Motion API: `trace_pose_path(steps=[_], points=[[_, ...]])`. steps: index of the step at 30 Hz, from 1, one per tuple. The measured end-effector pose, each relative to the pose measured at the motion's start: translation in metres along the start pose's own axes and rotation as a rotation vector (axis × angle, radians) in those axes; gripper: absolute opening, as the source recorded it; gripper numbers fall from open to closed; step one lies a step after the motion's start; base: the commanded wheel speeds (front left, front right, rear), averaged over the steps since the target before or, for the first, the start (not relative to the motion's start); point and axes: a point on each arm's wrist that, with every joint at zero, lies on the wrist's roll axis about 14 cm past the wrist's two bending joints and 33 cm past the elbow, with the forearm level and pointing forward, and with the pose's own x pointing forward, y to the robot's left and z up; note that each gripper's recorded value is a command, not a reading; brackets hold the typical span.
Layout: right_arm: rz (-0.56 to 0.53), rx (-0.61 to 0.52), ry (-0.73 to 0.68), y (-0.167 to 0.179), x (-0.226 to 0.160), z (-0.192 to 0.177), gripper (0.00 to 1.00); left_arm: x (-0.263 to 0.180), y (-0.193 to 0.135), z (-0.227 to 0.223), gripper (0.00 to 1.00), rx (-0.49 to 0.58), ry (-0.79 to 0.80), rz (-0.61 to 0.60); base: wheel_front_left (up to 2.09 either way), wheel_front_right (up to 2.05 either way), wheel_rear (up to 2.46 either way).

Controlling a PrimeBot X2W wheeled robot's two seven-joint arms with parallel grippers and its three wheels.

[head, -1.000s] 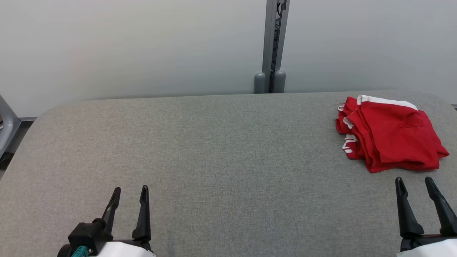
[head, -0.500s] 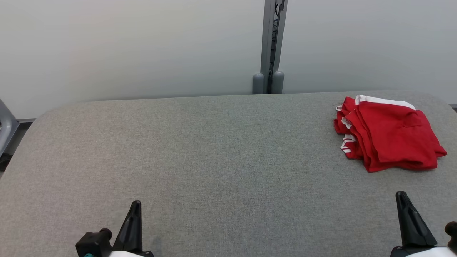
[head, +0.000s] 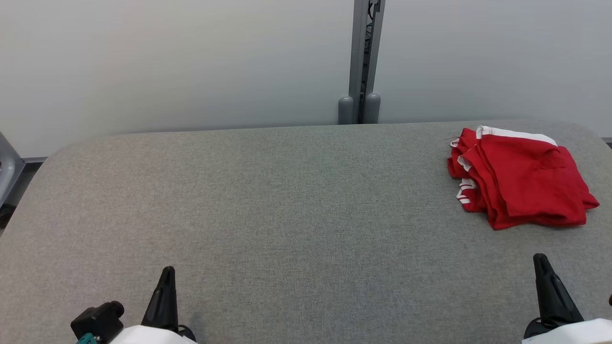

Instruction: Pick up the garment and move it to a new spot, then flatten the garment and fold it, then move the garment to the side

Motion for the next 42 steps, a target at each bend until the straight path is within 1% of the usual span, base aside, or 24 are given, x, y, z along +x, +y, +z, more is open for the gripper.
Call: trace_pose_path(steps=[15, 16, 32, 42], points=[[-0.034, 0.224, -0.002, -0.005, 0.010, 0.001, 0.00, 0.009, 0.006, 0.008, 0.00, -0.223, 0.007, 0.024, 0.00, 0.00, 0.00], [-0.034, 0.224, -0.002, -0.005, 0.010, 0.001, 0.00, 0.009, 0.006, 0.008, 0.00, -0.223, 0.007, 0.024, 0.00, 0.00, 0.00], [-0.055, 0.426, -0.001, -0.008, 0.018, 0.000, 0.00, 0.016, 0.008, 0.015, 0.00, -0.426, 0.008, 0.029, 0.00, 0.00, 0.00], [-0.062, 0.538, -0.005, -0.009, 0.024, 0.000, 0.00, 0.021, 0.008, 0.020, 0.00, -0.535, 0.006, 0.020, 0.00, 0.00, 0.00]])
